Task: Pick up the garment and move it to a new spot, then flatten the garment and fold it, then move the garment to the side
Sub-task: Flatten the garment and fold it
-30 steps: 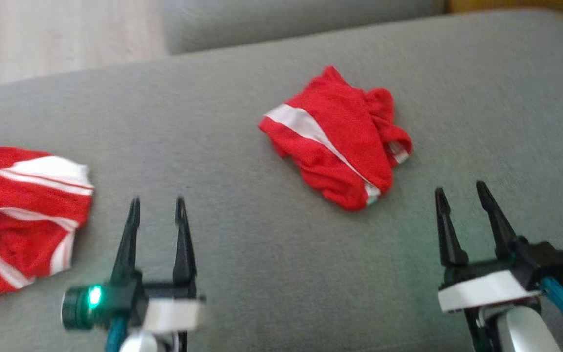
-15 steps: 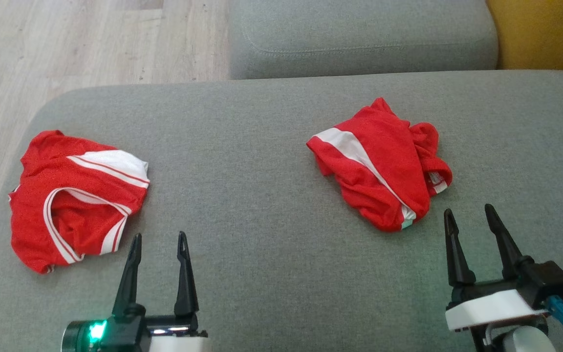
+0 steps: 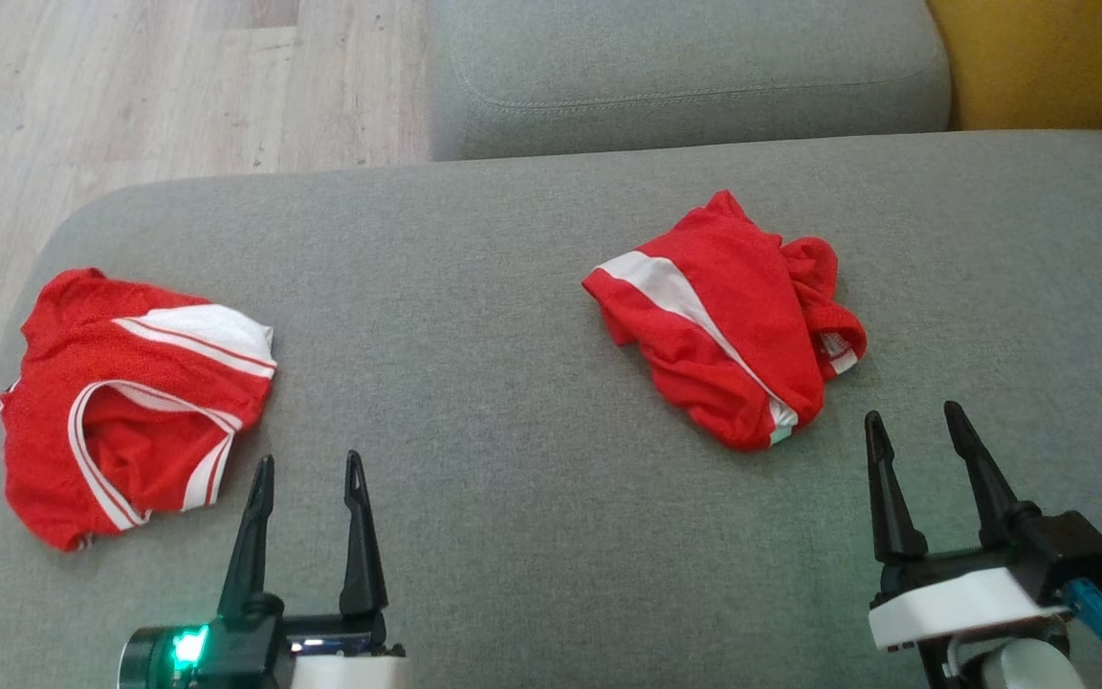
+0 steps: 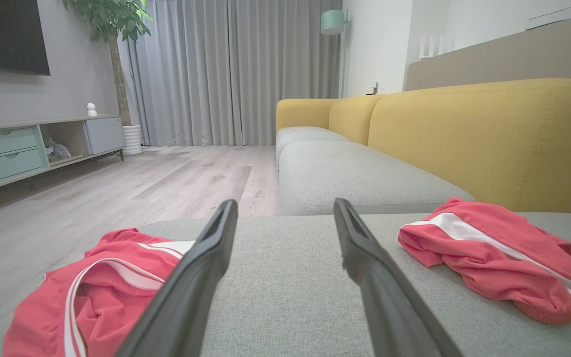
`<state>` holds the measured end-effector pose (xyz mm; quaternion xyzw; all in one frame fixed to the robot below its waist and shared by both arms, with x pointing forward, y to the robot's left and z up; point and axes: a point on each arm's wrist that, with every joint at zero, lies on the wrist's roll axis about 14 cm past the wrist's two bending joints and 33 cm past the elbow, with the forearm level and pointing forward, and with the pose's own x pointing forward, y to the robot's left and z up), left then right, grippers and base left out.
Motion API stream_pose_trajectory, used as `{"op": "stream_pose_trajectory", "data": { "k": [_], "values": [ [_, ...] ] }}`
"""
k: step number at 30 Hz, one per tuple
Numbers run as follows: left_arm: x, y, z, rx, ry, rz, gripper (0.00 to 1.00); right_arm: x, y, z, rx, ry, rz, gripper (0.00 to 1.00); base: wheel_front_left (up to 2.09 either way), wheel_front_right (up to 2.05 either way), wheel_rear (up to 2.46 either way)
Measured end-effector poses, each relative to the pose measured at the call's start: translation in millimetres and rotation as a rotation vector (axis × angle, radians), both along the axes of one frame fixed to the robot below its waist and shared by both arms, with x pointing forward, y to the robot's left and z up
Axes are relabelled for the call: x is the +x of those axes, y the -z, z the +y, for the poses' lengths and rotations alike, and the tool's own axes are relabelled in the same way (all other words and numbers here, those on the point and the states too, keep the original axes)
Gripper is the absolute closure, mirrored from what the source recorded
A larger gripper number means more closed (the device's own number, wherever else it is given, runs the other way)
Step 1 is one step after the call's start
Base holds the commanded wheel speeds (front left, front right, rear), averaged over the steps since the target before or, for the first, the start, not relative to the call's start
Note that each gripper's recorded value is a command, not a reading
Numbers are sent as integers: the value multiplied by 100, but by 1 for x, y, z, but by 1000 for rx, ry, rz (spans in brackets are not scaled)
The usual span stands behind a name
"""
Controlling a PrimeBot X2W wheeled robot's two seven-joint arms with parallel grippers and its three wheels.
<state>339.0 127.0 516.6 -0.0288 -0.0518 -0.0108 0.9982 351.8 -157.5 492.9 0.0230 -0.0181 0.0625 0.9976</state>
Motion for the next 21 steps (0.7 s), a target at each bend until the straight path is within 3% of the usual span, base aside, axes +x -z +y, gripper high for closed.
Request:
{"op": "stream_pose_trajectory", "data": {
  "k": [13, 21],
  "values": [
    [2, -1, -8, 1, 21, -4, 0, -4, 0, -7, 0, 22, 0, 0, 0, 0, 0],
    [13, -2, -52, 10, 190, -12, 0, -6, 1, -18, 8, 58, 4, 0, 0, 0, 0]
  ]
}}
